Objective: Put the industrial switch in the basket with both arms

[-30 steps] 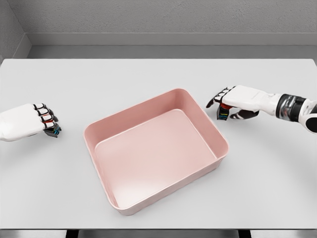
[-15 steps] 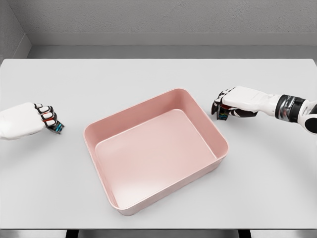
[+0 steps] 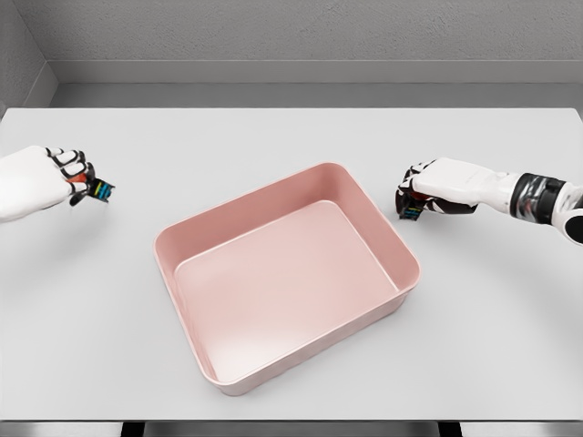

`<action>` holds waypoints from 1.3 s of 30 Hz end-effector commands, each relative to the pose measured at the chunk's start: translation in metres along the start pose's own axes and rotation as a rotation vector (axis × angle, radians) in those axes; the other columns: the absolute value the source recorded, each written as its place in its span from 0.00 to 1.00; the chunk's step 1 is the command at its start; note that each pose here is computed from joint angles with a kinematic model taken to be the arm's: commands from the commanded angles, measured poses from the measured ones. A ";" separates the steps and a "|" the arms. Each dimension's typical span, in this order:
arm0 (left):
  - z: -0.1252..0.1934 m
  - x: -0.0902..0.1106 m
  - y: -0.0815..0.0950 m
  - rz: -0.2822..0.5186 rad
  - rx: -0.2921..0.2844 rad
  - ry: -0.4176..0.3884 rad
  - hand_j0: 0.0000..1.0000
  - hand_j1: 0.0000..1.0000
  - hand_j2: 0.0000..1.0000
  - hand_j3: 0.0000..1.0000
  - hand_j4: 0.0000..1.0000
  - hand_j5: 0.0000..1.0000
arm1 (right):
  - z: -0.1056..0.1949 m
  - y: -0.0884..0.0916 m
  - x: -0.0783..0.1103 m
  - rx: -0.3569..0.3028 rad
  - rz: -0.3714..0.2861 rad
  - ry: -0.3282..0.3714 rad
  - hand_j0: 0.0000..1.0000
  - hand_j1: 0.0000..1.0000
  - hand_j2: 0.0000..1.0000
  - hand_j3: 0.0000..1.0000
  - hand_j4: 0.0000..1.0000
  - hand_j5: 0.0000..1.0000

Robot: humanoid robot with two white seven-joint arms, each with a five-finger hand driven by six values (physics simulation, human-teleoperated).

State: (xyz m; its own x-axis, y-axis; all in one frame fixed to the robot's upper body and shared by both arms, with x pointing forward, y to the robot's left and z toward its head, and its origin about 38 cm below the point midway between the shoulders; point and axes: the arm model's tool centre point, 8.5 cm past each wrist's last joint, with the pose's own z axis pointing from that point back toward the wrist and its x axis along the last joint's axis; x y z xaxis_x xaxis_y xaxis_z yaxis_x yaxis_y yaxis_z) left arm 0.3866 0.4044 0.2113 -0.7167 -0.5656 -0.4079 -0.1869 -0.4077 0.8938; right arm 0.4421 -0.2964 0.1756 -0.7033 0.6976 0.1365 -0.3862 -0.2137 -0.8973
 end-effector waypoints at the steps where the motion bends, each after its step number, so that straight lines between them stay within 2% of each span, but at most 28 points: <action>1: -0.009 0.002 0.013 0.036 0.071 0.004 0.17 0.17 0.17 0.17 0.17 0.17 | 0.002 -0.002 0.000 -0.009 -0.004 -0.001 0.46 0.46 0.46 0.46 0.46 0.46; 4: -0.014 0.005 0.033 0.042 0.140 -0.007 0.18 0.18 0.18 0.18 0.18 0.18 | 0.003 -0.009 -0.001 -0.021 0.006 0.000 0.46 0.46 0.46 0.46 0.46 0.46; 6: -0.019 0.007 0.036 0.049 0.162 -0.009 0.17 0.17 0.17 0.17 0.17 0.17 | 0.004 -0.012 -0.001 -0.026 0.011 -0.002 0.46 0.46 0.46 0.46 0.46 0.46; 8: -0.022 0.007 0.055 0.028 0.216 -0.016 0.17 0.17 0.17 0.17 0.17 0.17 | 0.004 -0.015 -0.001 -0.030 0.016 -0.003 0.46 0.46 0.46 0.46 0.46 0.46; 10: -0.023 0.009 0.061 0.027 0.235 -0.023 0.17 0.17 0.17 0.17 0.17 0.17 | 0.006 -0.019 0.002 -0.040 0.024 -0.012 0.46 0.46 0.46 0.46 0.46 0.46; 11: -0.027 0.016 0.067 0.021 0.255 -0.047 0.17 0.17 0.17 0.17 0.17 0.17 | 0.011 -0.020 0.000 -0.039 0.022 -0.009 0.46 0.46 0.46 0.46 0.46 0.46; 15: -0.044 0.044 0.087 0.025 0.343 -0.120 0.17 0.17 0.17 0.17 0.17 0.17 | 0.037 -0.041 -0.006 -0.097 0.043 0.009 0.46 0.46 0.46 0.46 0.46 0.46; 21: -0.047 0.059 0.109 0.049 0.419 -0.172 0.17 0.17 0.17 0.17 0.17 0.17 | 0.047 -0.056 0.006 -0.131 0.084 -0.018 0.47 0.47 0.47 0.47 0.47 0.47; 23: -0.048 0.063 0.107 0.069 0.422 -0.179 0.17 0.17 0.17 0.17 0.17 0.17 | 0.046 -0.063 0.016 -0.148 0.105 -0.044 0.47 0.47 0.47 0.47 0.47 0.47; 24: -0.050 0.065 0.105 0.076 0.424 -0.183 0.17 0.17 0.17 0.17 0.17 0.17 | 0.048 -0.067 0.018 -0.163 0.093 -0.060 0.46 0.46 0.46 0.46 0.46 0.46; 26: -0.052 0.074 0.097 0.107 0.414 -0.192 0.17 0.17 0.17 0.17 0.17 0.17 | 0.050 -0.071 0.020 -0.171 0.100 -0.068 0.47 0.47 0.47 0.47 0.47 0.47; 29: -0.061 0.083 0.095 0.131 0.430 -0.213 0.17 0.17 0.17 0.17 0.17 0.17 | 0.050 -0.074 0.022 -0.177 0.102 -0.069 0.47 0.47 0.47 0.47 0.47 0.47; 32: -0.073 0.095 0.091 0.156 0.417 -0.233 0.18 0.18 0.18 0.18 0.18 0.18 | 0.049 -0.082 0.027 -0.194 0.122 -0.078 0.47 0.47 0.47 0.47 0.47 0.47; 35: -0.090 0.118 0.084 0.197 0.403 -0.278 0.18 0.18 0.18 0.18 0.18 0.18 | 0.048 -0.092 0.035 -0.214 0.143 -0.098 0.47 0.47 0.47 0.47 0.47 0.47; 36: -0.095 0.125 0.081 0.206 0.382 -0.295 0.17 0.17 0.17 0.17 0.17 0.17 | 0.047 -0.094 0.035 -0.217 0.146 -0.098 0.47 0.47 0.47 0.47 0.47 0.47; 39: -0.101 0.133 0.080 0.203 0.387 -0.311 0.14 0.14 0.14 0.14 0.14 0.14 | 0.038 -0.098 0.043 -0.238 0.145 -0.128 0.47 0.47 0.47 0.47 0.47 0.47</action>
State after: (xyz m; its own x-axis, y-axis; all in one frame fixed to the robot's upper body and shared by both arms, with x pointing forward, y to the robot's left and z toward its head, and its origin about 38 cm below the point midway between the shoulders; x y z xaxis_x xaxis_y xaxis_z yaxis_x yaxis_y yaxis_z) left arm 0.3468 0.2331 0.2169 -0.9082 -0.3579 -0.2171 -0.2352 0.0072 0.9719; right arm 0.4278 -0.2783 0.2891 -0.8083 0.5884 0.0196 -0.1295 -0.1451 -0.9809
